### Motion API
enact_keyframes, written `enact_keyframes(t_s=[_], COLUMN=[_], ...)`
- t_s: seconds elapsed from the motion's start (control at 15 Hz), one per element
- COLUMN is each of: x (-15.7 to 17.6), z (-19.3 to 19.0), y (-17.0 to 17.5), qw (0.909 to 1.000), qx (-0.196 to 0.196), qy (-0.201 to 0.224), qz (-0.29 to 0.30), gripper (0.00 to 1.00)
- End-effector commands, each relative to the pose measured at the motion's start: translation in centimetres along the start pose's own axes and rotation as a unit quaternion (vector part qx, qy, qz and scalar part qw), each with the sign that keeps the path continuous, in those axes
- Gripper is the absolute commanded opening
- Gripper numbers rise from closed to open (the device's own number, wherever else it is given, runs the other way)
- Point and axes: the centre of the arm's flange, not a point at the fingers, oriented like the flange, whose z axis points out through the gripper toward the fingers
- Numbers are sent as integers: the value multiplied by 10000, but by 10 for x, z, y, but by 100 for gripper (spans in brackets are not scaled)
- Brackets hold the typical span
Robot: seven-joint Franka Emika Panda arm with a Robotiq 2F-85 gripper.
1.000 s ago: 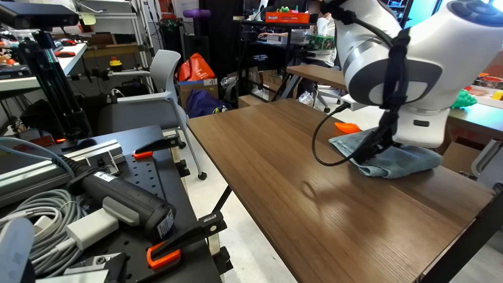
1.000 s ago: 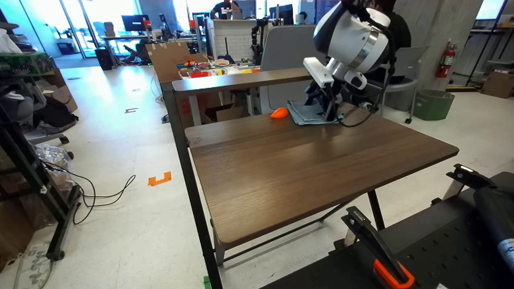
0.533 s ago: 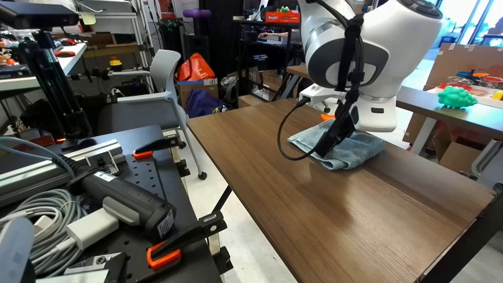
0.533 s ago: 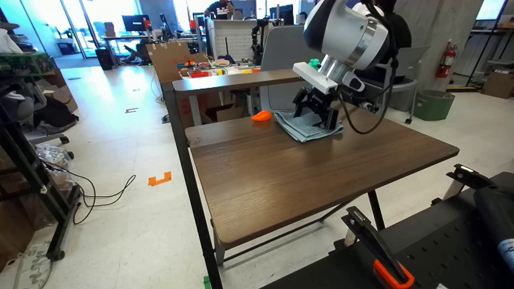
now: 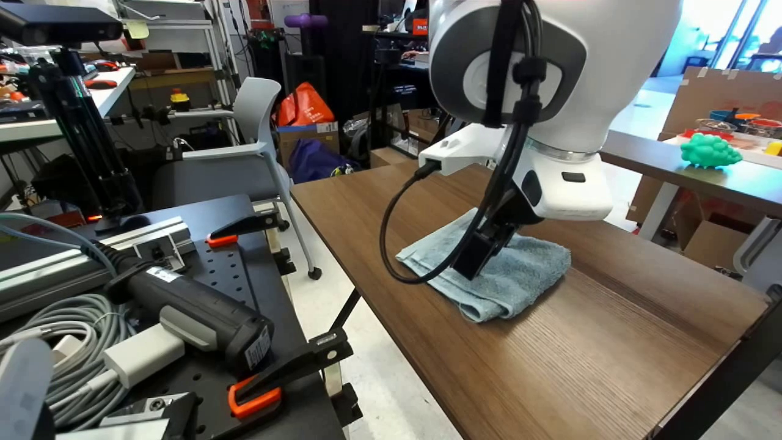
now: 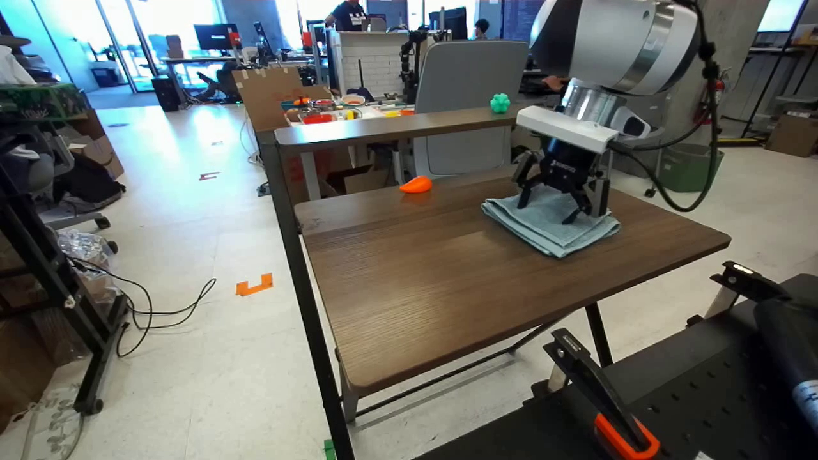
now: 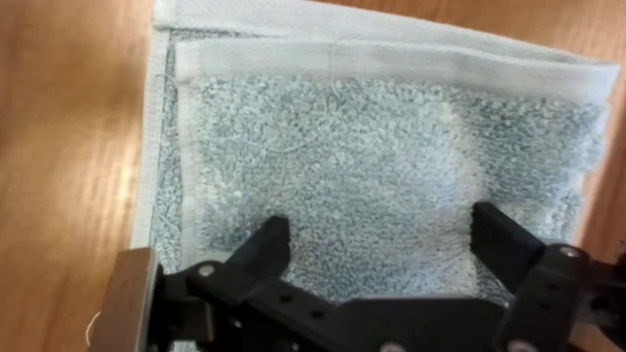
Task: Wipe the table with the towel
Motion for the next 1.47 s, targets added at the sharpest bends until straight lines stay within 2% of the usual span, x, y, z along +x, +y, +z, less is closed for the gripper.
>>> enact_keyframes(t_s=[0.0, 0.2, 0.4, 0.53, 0.67, 0.8, 1.07, 1.4], x=[-25, -32, -23, -1, 29, 64, 112, 151], z=[-23, -21, -9, 12, 28, 41, 31, 16], y=[60, 76, 65, 46, 34, 33, 41, 58], qw=[9957, 9899, 9874, 9878, 9905, 9871, 9749, 9453], qx=[-571, -982, -1368, -1523, -1291, -1240, -1006, -801], qy=[-55, -90, -176, -272, -18, 187, 596, 1054], qz=[-734, -1020, -775, -145, 474, 996, 1893, 2981], gripper=[100, 100, 100, 100, 100, 100, 100, 100])
